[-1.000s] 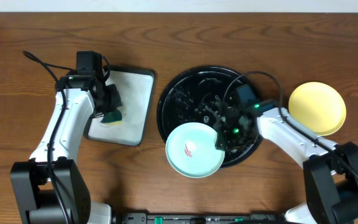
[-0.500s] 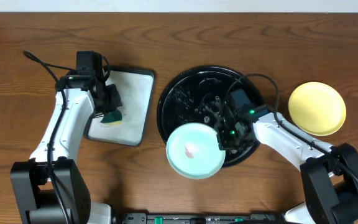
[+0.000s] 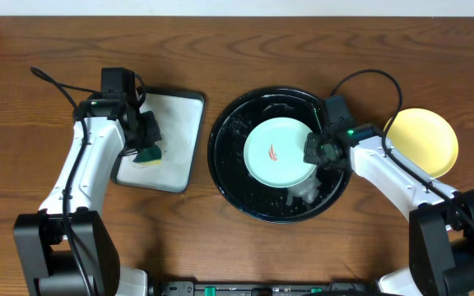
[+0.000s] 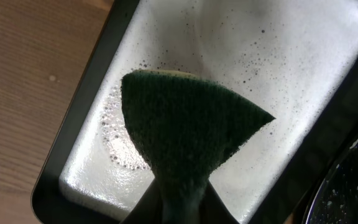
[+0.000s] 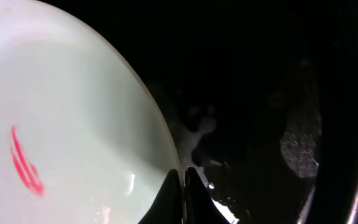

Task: Clean dirty plates on tray and stack at the side
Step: 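Grasp the red-marked plate rim with the right gripper and pull it inward, then bring the sponge in the left gripper over to the red-marked plate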

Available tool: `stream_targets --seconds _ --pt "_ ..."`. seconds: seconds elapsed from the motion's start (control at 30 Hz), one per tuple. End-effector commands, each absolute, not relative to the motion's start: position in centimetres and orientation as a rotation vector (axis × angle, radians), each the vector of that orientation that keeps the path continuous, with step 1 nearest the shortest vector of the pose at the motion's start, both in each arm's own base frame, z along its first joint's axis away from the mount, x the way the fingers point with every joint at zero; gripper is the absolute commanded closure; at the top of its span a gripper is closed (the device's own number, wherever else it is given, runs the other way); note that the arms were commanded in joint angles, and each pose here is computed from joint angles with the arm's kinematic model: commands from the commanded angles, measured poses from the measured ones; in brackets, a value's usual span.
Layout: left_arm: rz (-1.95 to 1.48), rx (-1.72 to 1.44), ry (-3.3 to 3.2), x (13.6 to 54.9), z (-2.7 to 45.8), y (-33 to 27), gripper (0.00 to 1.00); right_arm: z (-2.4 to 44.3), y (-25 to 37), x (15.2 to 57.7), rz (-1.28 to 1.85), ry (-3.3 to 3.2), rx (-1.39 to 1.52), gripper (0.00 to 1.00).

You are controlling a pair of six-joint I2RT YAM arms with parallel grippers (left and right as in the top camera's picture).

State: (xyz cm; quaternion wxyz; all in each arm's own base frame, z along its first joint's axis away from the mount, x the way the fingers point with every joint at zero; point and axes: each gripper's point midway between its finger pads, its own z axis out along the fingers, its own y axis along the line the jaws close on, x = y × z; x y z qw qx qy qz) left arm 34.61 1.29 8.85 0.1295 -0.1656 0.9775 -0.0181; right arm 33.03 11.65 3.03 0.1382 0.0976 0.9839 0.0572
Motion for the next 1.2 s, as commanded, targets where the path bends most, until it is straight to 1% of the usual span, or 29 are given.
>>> stream_targets --seconds 0.0,0.03,0.07,0.13,0.2,0.23,0.33,0.43,0.6,0.8,0.83,0.9,0.93,1.0,1.17 --pt "-0.051 -0.468 2.856 34.4 8.5 1.3 0.93 3.3 11.1 33.0 0.145 2.842 0.39 0.96" --pt "-0.051 -0.468 2.856 34.4 8.5 1.3 0.93 3.2 11.4 32.8 0.164 2.857 0.386 0.83" --pt "-0.051 -0.468 2.856 34.4 8.5 1.3 0.93 3.2 11.4 32.7 0.165 2.861 0.386 0.72" --pt "-0.051 -0.468 2.855 34.4 8.5 1.3 0.92 3.3 11.2 33.1 0.153 2.853 0.293 0.69" --pt "-0.051 -0.468 2.855 34.5 8.5 1.3 0.93 3.5 11.1 33.8 0.149 2.831 0.173 0.62" --pt "-0.051 -0.468 2.855 34.4 8.5 1.3 0.93 3.6 11.1 34.1 0.144 2.821 0.12 0.62" --pt "-0.051 -0.468 2.855 34.4 8.5 1.3 0.93 3.9 10.8 35.2 0.124 2.779 -0.043 0.64" --pt "-0.051 -0.468 2.855 34.4 8.5 1.3 0.92 4.2 10.2 36.0 0.106 2.747 -0.122 0.65" --pt "-0.051 -0.468 2.855 34.4 8.5 1.3 0.92 3.3 9.9 36.1 0.099 2.763 -0.145 0.69" --pt "-0.051 -0.468 2.856 34.4 8.5 1.3 0.93 0.8 12.0 34.7 0.264 2.857 -0.182 0.76" --pt "-0.051 -0.468 2.856 34.4 8.5 1.3 0.93 0.4 12.3 34.4 0.29 2.871 -0.187 0.77" --pt "-0.051 -0.468 2.856 34.4 8.5 1.3 0.93 -0.3 12.3 34.2 0.288 2.891 -0.188 0.86" --pt "-0.051 -0.468 2.856 34.4 8.5 1.3 0.92 -0.5 12.1 34.2 0.271 2.899 -0.177 0.93" --pt "-0.051 -0.468 2.856 34.4 8.5 1.3 0.93 -0.7 11.5 34.3 0.228 2.904 -0.128 0.99" --pt "-0.055 -0.455 2.859 34.5 8.4 1.0 0.93 -0.7 10.7 34.6 0.175 2.897 -0.061 0.99"
